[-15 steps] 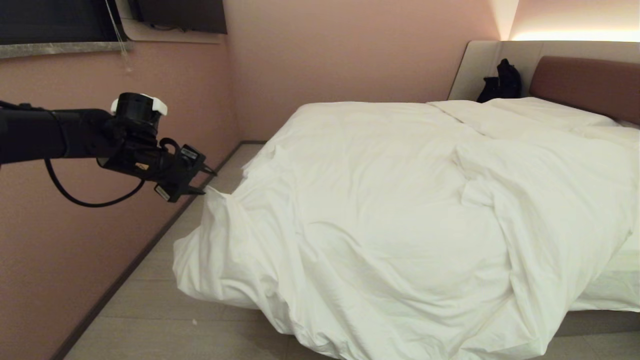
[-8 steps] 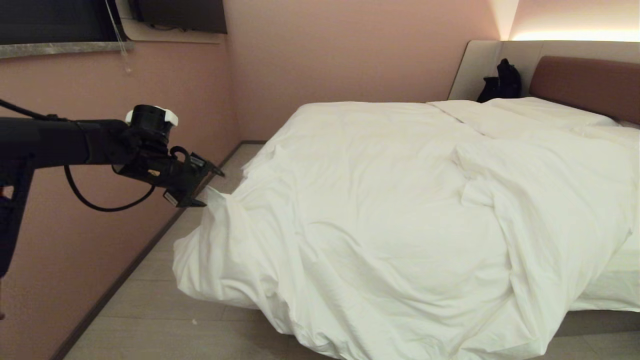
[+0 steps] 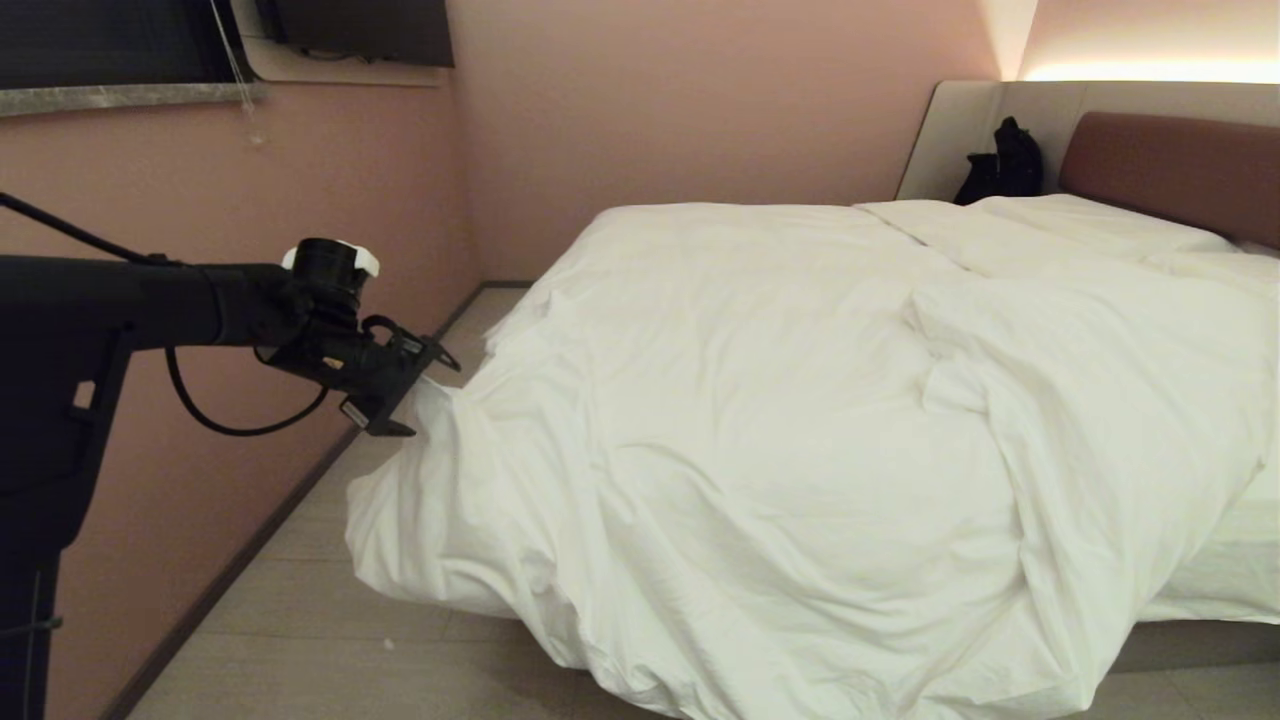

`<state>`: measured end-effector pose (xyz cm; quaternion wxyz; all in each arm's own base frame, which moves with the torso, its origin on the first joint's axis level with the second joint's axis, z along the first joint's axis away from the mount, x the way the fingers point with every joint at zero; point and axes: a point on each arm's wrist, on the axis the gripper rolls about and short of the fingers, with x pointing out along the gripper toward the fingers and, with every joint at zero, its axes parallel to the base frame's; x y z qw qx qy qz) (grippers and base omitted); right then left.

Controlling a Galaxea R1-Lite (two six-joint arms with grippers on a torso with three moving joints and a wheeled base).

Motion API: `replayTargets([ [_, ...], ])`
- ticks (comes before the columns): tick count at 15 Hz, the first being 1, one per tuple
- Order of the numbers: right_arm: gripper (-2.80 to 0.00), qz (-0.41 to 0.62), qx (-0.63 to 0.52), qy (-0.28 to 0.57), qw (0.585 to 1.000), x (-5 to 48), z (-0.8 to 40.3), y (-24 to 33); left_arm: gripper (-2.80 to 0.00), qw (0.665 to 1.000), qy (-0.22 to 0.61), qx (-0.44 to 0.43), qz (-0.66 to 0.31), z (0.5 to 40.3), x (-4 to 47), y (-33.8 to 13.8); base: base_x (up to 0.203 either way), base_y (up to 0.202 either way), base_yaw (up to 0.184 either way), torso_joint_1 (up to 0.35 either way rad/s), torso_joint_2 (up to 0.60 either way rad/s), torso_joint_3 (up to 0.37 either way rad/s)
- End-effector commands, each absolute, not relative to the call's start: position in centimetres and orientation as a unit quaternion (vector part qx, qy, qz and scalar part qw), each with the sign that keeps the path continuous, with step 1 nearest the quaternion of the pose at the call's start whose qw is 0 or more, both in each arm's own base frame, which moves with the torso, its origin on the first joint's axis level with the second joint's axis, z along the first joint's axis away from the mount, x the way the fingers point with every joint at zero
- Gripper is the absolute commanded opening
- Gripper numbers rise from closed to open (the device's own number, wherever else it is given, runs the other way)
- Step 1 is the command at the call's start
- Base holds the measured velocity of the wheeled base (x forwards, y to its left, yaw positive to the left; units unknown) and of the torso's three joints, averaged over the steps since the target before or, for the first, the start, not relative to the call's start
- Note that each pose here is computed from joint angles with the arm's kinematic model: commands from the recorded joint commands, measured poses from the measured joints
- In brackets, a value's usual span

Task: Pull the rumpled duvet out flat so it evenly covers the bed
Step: Flatten the corners of the folded blanket

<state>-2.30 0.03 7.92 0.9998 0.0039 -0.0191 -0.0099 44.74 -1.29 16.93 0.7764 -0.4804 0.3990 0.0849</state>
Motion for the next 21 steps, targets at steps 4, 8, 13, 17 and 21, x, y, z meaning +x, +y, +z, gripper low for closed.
replayTargets([
  [4, -2.80, -0.010, 0.004, -0.018, 1.000, -2.29, 7.93, 0.03, 0.00, 0.773, 0.402, -0.482, 0.088, 16.61, 44.83, -1.30, 0.000, 0.000, 0.000, 0.000, 0.00, 0.000],
  [8, -2.80, -0.010, 0.004, -0.018, 1.000, -2.29, 7.93, 0.03, 0.00, 0.773, 0.402, -0.482, 0.087, 16.71, 44.80, -1.30, 0.000, 0.000, 0.000, 0.000, 0.00, 0.000],
  [13, -2.80, -0.010, 0.004, -0.018, 1.000, -2.29, 7.93, 0.03, -2.80, 0.772, 0.404, -0.482, 0.089, 16.67, 44.76, -1.30, 0.000, 0.000, 0.000, 0.000, 0.00, 0.000],
  [17, -2.80, -0.010, 0.004, -0.018, 1.000, -2.29, 7.93, 0.03, -2.80, 0.773, 0.403, -0.483, 0.087, 16.88, 44.68, -1.30, 0.000, 0.000, 0.000, 0.000, 0.00, 0.000],
  [21, -2.80, -0.010, 0.004, -0.018, 1.000, -2.29, 7.93, 0.03, -2.80, 0.773, 0.403, -0.483, 0.087, 16.91, 44.64, -1.30, 0.000, 0.000, 0.000, 0.000, 0.00, 0.000],
])
